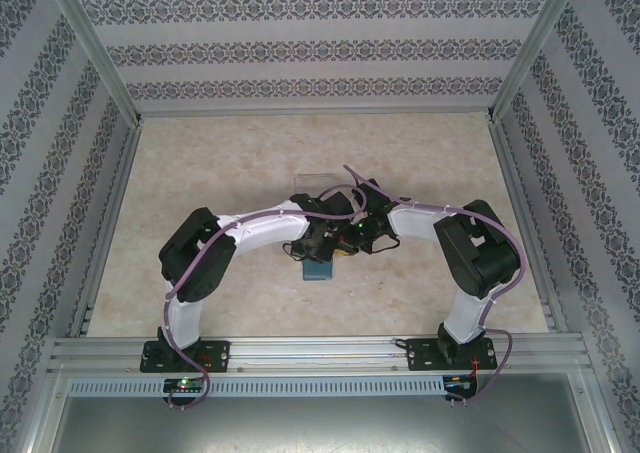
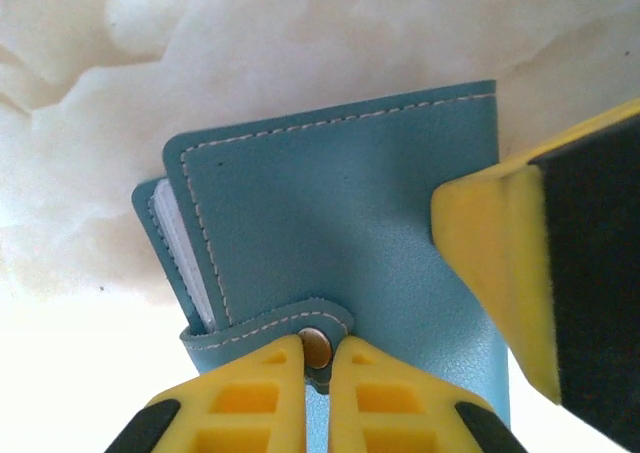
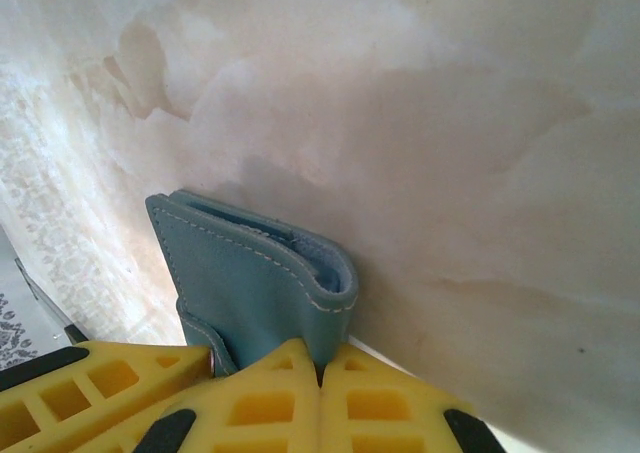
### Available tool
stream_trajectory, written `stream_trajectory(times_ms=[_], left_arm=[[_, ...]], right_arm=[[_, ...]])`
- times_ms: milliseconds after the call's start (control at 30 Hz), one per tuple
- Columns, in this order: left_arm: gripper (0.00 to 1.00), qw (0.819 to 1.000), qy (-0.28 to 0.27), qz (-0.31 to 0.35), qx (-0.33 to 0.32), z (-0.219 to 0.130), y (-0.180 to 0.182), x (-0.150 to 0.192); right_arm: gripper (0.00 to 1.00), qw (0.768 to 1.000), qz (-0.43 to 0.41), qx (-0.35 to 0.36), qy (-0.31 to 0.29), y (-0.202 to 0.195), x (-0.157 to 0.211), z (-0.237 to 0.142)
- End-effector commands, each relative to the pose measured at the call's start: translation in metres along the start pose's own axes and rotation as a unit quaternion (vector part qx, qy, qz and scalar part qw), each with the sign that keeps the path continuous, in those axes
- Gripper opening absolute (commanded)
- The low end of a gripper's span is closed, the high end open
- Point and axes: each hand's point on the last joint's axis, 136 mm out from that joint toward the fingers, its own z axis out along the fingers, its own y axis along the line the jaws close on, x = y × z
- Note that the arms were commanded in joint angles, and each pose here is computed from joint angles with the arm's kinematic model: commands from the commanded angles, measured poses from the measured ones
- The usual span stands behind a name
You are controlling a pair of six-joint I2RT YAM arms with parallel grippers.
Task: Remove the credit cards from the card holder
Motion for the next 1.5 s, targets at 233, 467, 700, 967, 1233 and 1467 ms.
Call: stream_trajectory(times_ms=[233, 467, 700, 967, 1233, 1467], left_arm=[[0.03, 0.997, -0.052, -0.062, 0.001, -0.010, 0.032, -0.002], [0.01, 0.990, -0.064, -0.113, 0.054, -0.015, 0.040, -0.002], [0.01, 0.984, -0.047, -0.138, 0.097, -0.009, 0.037, 0.006], [0.01, 0.961, -0.037, -0.196, 0.191, 0.000, 0.035, 0.010], [0.01, 0.942, -0.042, -0.232, 0.238, -0.003, 0.041, 0.014], [0.01, 0.929, -0.047, -0.249, 0.269, -0.011, 0.045, 0.019]], right_arm=[[0.00, 0.997, 0.014, 0.077, 0.001, -0.033, 0.007, 0.001], [0.00, 0.996, 0.008, 0.093, -0.003, -0.035, 0.005, -0.002], [0.00, 0.994, -0.005, 0.112, -0.008, -0.032, 0.003, -0.007], [0.35, 0.989, -0.018, 0.144, -0.028, -0.018, 0.003, -0.018], [0.59, 0.974, -0.042, 0.214, -0.056, -0.004, 0.004, -0.034], [0.74, 0.965, -0.046, 0.247, -0.075, 0.016, -0.001, -0.034]])
